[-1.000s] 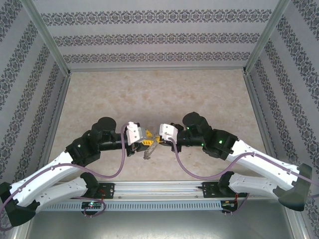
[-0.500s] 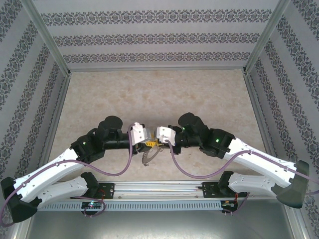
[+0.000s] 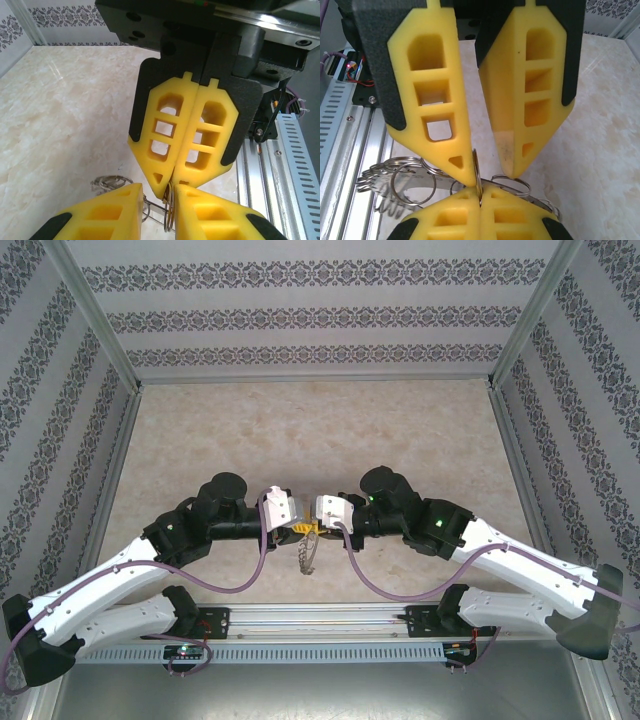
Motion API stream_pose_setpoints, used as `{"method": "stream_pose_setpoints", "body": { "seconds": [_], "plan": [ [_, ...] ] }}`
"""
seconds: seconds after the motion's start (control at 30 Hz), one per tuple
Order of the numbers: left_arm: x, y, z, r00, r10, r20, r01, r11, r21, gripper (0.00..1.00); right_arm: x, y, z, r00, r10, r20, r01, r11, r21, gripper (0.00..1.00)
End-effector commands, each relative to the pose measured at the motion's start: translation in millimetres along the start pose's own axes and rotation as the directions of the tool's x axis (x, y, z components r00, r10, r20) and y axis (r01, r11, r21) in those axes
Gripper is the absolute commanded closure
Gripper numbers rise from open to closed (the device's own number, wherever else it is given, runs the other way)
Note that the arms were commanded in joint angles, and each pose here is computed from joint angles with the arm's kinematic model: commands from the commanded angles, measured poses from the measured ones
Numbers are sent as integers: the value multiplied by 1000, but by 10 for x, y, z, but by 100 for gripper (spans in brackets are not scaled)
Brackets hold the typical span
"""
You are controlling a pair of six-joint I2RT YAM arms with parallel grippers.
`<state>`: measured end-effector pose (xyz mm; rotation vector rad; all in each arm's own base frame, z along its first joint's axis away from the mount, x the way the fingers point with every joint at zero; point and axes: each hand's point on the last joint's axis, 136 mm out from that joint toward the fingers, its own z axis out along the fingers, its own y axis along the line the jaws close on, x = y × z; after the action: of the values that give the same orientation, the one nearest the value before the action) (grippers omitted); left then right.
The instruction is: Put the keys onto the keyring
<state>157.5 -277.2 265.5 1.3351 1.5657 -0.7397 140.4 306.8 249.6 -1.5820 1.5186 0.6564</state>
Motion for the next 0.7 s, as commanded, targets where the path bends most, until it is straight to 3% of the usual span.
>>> {"method": "stream_pose_setpoints", "body": {
  "seconds": [0.0,0.13,0.27,0.43,0.57,0.67],
  "plan": [
    [-53,-20,9,1000,28,3,-29,1000,5,76,-264,34,-100,995,-51,90,52,999,-10,100],
    [-51,-20,6,1000,30,9,-30,1000,2,83,-269,51,-82,995,-52,90,54,998,-22,100],
    [-60,-43,13,1000,27,16,-27,999,16,100,-267,58,-66,995,-52,90,55,998,-27,100],
    [-155,-101,-48,996,30,90,-32,999,28,100,-275,57,-99,994,-50,97,52,998,-18,100],
    [-258,-133,-141,989,33,147,-37,999,25,100,-233,64,-103,994,-34,101,35,999,-10,82],
    [-331,-160,-190,982,31,185,-38,999,31,100,-212,76,-105,995,-18,98,19,1000,-13,83]
  ]
}}
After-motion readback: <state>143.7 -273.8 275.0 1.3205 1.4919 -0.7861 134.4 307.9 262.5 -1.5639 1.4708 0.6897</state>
